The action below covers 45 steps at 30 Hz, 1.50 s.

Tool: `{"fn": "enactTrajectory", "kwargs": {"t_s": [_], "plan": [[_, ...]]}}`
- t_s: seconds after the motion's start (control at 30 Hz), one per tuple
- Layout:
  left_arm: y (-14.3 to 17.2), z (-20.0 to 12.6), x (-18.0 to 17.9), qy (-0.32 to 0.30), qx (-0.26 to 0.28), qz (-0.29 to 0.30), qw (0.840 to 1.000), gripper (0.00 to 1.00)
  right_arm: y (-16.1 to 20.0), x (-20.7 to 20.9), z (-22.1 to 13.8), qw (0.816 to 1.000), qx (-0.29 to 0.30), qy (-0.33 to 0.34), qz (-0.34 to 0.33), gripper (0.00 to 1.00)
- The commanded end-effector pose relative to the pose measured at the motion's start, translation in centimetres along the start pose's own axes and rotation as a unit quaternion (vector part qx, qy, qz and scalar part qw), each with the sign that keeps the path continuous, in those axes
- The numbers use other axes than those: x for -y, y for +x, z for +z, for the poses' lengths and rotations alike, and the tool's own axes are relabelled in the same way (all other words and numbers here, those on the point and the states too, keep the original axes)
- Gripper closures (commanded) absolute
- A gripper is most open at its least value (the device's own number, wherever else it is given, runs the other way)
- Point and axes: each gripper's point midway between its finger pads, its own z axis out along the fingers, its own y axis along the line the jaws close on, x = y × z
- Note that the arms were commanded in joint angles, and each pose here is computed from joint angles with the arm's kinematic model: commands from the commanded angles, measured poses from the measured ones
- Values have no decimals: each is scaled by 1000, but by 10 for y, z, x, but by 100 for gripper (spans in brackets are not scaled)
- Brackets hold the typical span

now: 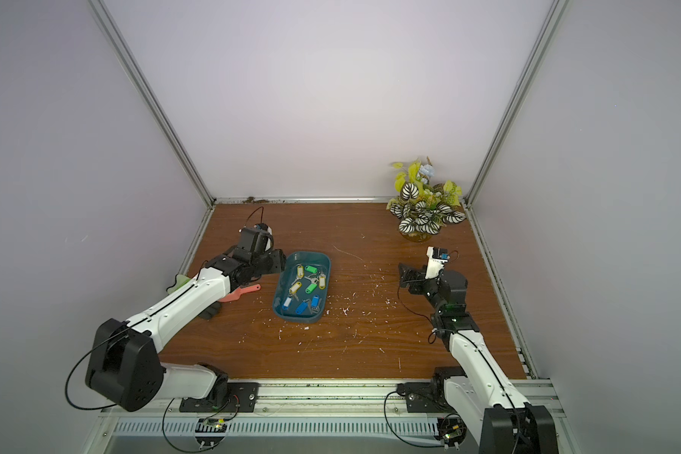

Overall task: Take the keys out of the storage box
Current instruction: Move the storage box to the center of the board, then pick up the key from the storage box.

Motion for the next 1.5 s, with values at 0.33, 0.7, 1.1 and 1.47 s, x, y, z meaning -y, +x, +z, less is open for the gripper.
{"fn": "enactTrajectory", "kwargs": {"t_s": [0.33, 0.7, 1.1, 1.47], "plan": [[63, 12, 56, -6, -104, -25, 994, 31, -28, -3, -2, 999, 18, 21, -28, 4], [96, 53, 28, -120, -136, -55, 982, 40, -30, 7, -13, 997, 21, 58, -47, 3], [101, 65, 9, -179, -127, -66, 973, 57, -24, 11, -13, 997, 15, 64, -43, 3], [100, 69, 2, -199, -121, -56, 971, 70, -22, 12, -11, 997, 11, 65, -40, 3]]}}
